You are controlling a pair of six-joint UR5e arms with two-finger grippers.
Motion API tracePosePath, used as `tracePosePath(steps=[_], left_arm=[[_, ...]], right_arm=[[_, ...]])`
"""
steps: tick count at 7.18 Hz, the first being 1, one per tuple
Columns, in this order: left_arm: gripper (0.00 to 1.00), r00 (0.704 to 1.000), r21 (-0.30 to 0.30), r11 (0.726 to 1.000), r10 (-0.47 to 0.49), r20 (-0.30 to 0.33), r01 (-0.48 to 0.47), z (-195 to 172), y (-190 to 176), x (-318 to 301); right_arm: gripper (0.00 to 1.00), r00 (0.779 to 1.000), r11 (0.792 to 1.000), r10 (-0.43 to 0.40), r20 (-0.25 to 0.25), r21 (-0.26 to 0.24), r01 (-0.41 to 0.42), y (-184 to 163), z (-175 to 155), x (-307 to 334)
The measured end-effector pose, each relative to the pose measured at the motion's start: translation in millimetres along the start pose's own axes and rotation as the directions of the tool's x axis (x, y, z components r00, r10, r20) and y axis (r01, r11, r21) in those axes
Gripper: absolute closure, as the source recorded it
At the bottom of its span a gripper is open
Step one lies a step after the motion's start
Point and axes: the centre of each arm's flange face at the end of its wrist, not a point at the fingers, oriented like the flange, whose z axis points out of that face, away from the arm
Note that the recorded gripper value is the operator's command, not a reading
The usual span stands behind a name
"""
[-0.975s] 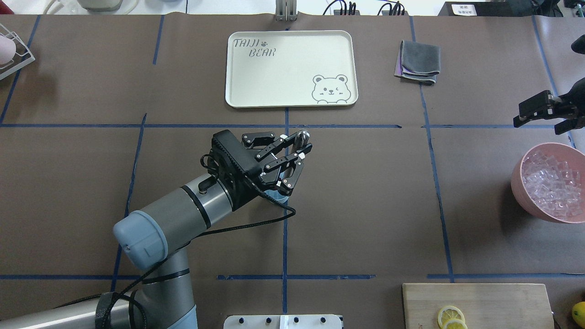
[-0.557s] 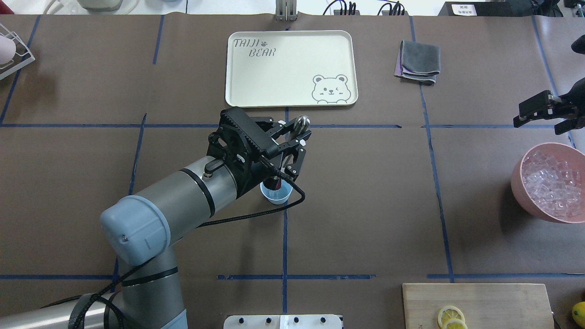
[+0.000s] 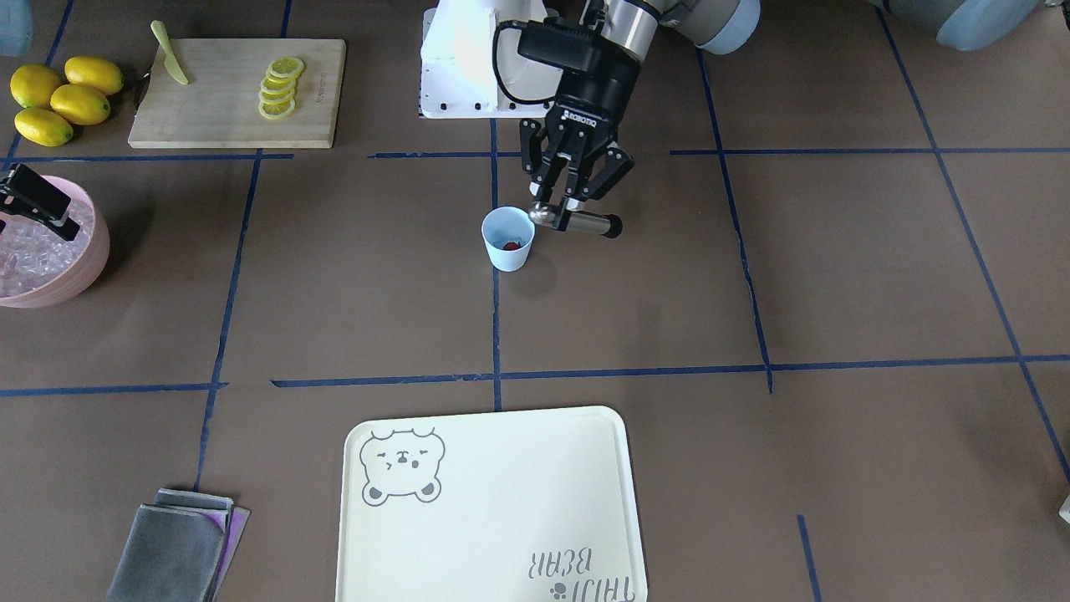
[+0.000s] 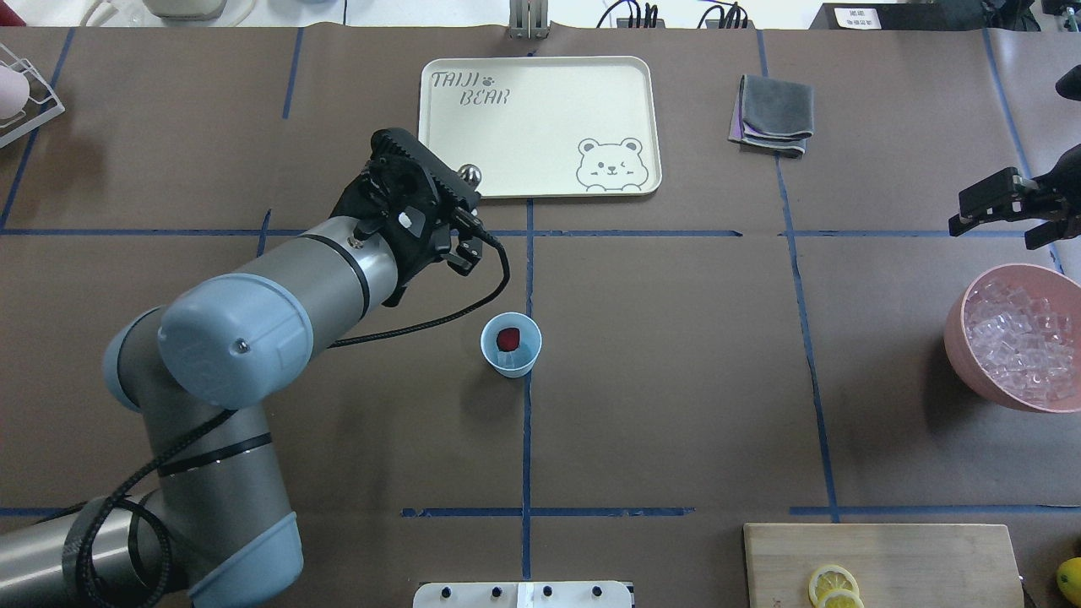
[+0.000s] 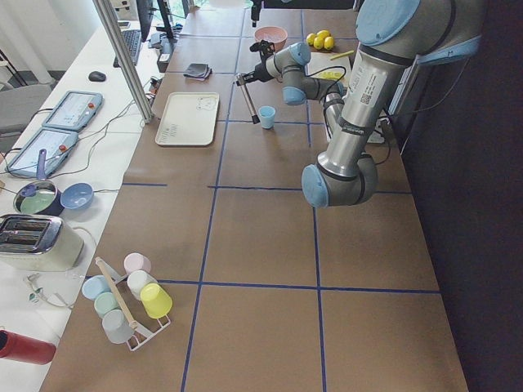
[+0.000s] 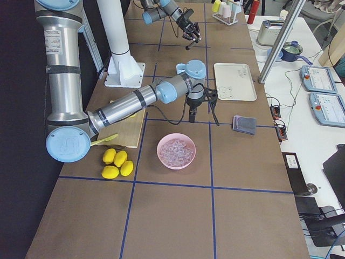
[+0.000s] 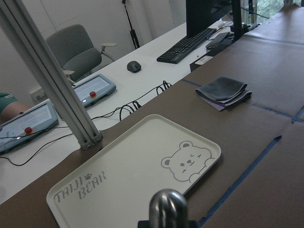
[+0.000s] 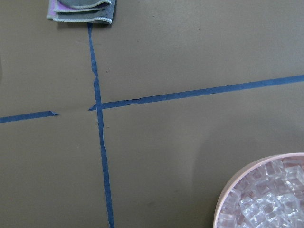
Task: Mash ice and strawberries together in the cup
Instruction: 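Lift the muddler out of the cup and move the left arm back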
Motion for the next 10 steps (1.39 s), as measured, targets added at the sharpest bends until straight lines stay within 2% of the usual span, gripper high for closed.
tracePosePath(steps=[1, 2, 3, 5, 6, 7, 8, 9, 10], left_arm=[[1.0, 0.998, -0.078, 0.996, -0.03, 0.055, 0.035, 10, 15, -41], [0.97, 0.993, -0.188, 0.976, -0.1, 0.066, 0.111, 18, 38, -88], [0.94, 0.983, -0.314, 0.932, -0.172, 0.058, 0.181, 18, 66, -140], [0.95, 0.954, -0.504, 0.813, -0.285, 0.089, 0.29, 2, 133, -227], [0.95, 0.934, -0.58, 0.738, -0.332, 0.131, 0.344, -9, 168, -261], [0.97, 0.91, -0.646, 0.65, -0.367, 0.193, 0.399, -16, 198, -288], [0.98, 0.891, -0.691, 0.573, -0.374, 0.258, 0.44, -16, 223, -308], [0.98, 0.886, -0.728, 0.516, -0.355, 0.298, 0.451, -9, 249, -327], [0.99, 0.891, -0.757, 0.479, -0.329, 0.314, 0.444, -1, 274, -344]], right_arm=[[0.0, 1.0, 1.0, 0.0, 0.0, 0.0, 0.0, 0, 0, 0], [0.0, 1.0, 1.0, 0.001, -0.001, -0.001, -0.001, -1, 1, 0], [0.0, 1.0, 1.0, 0.003, -0.003, -0.003, -0.003, -2, 2, 1], [0.0, 1.0, 1.0, 0.01, -0.008, -0.008, -0.01, -3, 6, 5], [0.0, 1.0, 1.0, 0.011, -0.009, -0.009, -0.011, -3, 6, 6], [0.0, 1.0, 1.0, 0.012, -0.01, -0.01, -0.012, -3, 7, 6], [0.0, 1.0, 1.0, 0.012, -0.01, -0.011, -0.012, -3, 7, 7], [0.0, 1.0, 1.0, 0.012, -0.01, -0.011, -0.012, -2, 7, 7], [0.0, 1.0, 1.0, 0.011, -0.009, -0.011, -0.011, -2, 7, 6]])
